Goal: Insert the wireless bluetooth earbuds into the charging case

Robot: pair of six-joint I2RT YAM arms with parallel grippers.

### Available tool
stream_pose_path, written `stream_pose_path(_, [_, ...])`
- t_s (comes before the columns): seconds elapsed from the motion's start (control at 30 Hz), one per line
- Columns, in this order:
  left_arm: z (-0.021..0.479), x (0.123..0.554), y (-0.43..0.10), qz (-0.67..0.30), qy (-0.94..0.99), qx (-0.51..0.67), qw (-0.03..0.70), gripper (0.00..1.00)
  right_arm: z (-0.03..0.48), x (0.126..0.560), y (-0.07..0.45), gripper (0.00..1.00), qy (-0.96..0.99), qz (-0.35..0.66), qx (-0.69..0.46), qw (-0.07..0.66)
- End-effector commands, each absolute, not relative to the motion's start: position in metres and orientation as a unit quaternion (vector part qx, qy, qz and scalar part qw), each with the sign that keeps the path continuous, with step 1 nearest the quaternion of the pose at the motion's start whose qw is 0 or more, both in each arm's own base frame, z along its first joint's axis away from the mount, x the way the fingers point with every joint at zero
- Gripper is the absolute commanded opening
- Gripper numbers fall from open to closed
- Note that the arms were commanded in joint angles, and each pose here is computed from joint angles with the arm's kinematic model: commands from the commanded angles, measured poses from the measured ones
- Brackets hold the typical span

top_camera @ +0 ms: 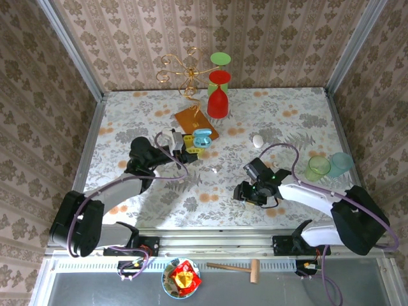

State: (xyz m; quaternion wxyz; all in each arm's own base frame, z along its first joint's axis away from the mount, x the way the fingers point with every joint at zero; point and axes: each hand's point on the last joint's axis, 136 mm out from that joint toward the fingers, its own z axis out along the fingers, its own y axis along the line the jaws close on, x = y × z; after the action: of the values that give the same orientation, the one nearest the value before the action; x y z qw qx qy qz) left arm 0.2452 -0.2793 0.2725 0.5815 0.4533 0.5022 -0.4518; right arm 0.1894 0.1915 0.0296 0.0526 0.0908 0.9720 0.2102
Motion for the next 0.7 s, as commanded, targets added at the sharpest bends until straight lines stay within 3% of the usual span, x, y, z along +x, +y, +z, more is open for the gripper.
stream_pose_path(0.0, [0.277,0.241,-0.276,-0.442,0.493,0.461,0.591,0.27,0.033,0.203,0.197,0.52,0.972,0.205,0.085,0.072])
stream_pose_path(0.67, [0.273,0.24,-0.277,-0.442,0.496,0.463,0.587,0.27,0.047,0.225,0.229,0.55,0.968,0.236,-0.005,0.078])
